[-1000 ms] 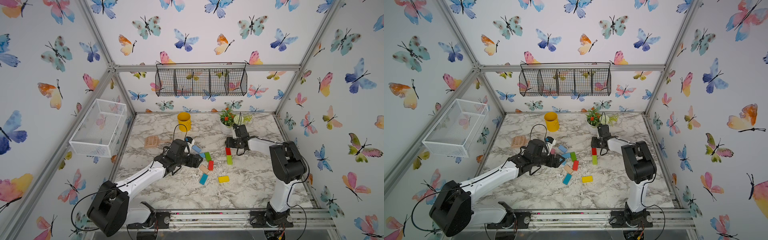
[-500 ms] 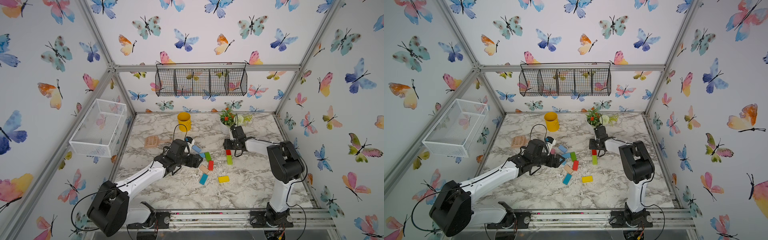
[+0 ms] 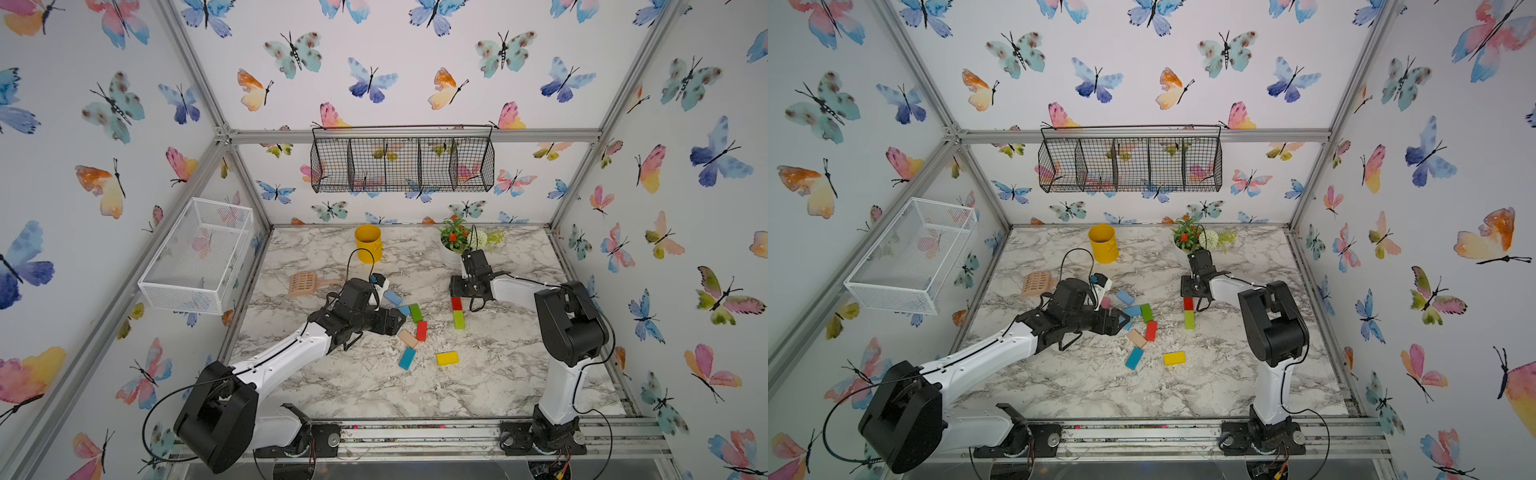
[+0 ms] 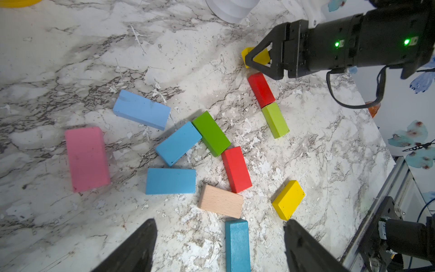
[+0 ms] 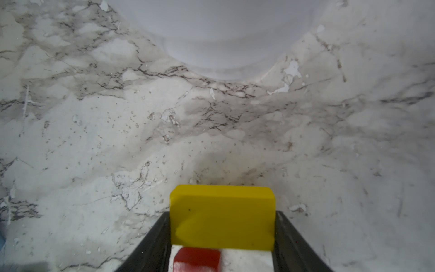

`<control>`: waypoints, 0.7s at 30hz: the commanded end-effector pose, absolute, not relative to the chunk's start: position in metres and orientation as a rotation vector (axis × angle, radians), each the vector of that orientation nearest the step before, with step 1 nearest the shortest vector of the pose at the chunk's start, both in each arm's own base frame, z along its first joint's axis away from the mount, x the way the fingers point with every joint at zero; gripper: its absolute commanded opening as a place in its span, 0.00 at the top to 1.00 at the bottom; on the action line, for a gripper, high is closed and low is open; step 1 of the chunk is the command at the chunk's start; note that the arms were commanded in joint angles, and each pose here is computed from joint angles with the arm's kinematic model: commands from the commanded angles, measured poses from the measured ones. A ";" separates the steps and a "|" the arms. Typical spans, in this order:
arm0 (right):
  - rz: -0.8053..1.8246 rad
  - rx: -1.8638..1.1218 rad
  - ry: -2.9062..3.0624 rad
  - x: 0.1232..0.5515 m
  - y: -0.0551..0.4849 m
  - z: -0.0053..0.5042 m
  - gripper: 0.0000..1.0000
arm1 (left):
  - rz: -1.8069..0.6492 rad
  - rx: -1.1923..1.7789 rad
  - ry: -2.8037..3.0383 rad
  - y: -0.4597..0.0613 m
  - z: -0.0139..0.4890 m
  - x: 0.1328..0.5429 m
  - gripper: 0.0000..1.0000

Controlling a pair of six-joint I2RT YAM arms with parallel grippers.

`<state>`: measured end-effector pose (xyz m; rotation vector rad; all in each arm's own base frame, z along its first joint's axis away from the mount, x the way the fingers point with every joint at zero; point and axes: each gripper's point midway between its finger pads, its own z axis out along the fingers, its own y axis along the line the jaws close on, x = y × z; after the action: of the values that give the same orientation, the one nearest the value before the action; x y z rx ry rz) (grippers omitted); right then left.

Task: Assemble the letter c with building blocks
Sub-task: Assemble the building block at the center of the board.

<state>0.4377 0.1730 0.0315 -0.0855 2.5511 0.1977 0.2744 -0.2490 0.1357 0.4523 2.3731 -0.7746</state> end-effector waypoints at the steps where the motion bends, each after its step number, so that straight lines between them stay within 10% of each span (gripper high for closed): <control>1: 0.151 -0.102 2.570 0.437 0.170 0.027 0.40 | -0.778 0.462 2.363 -0.252 0.143 0.275 0.15; 21: 0.167 -0.143 2.595 0.432 0.176 0.019 0.37 | -0.778 0.466 2.363 -0.253 0.143 0.275 0.15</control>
<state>0.4345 0.1717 0.0250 -0.1151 2.5719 0.1763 0.2744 -0.2490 0.1357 0.4523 2.3731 -0.7746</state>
